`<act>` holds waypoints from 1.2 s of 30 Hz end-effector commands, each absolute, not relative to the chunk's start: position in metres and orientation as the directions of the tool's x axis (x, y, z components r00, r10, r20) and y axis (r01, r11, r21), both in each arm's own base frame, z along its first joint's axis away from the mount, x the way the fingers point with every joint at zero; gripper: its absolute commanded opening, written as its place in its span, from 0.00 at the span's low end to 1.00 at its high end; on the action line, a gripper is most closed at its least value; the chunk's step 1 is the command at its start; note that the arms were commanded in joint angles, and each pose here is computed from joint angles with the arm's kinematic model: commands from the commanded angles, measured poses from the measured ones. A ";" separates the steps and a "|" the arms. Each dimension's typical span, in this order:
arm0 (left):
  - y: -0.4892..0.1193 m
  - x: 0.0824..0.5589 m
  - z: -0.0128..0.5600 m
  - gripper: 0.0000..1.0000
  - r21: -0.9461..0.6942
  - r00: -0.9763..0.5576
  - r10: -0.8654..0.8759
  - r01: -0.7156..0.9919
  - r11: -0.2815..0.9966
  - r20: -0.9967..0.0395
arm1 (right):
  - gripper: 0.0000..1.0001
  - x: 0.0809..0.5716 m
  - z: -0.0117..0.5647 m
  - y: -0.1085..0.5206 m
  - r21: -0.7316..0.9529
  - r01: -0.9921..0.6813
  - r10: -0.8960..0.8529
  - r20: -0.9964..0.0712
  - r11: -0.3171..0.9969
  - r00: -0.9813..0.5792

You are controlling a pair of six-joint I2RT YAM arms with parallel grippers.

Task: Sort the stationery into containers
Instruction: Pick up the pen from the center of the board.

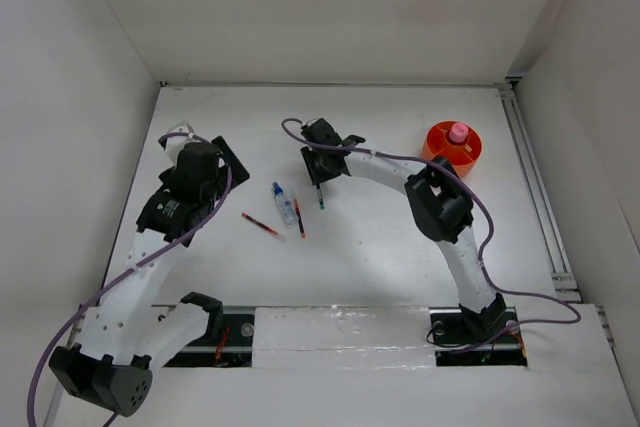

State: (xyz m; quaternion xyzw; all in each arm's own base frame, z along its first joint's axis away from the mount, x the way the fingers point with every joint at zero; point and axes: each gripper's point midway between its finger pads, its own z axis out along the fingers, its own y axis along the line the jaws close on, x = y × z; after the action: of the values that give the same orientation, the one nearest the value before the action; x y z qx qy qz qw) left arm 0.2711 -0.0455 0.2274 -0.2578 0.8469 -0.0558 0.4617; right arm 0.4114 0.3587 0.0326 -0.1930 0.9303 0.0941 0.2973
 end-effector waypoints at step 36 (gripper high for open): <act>-0.039 0.271 0.237 1.00 -0.328 -0.401 -0.472 -0.377 0.866 -0.785 | 0.00 0.444 0.270 0.213 0.198 -0.584 0.109 -0.977 0.787 -0.184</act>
State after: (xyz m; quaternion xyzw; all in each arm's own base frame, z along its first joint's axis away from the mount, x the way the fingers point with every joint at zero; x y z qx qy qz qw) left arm 0.2685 -0.0393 0.2343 -0.2603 0.8386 -0.0490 0.4760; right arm 0.4405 0.2156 0.2226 -0.1174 0.7898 0.2678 0.5391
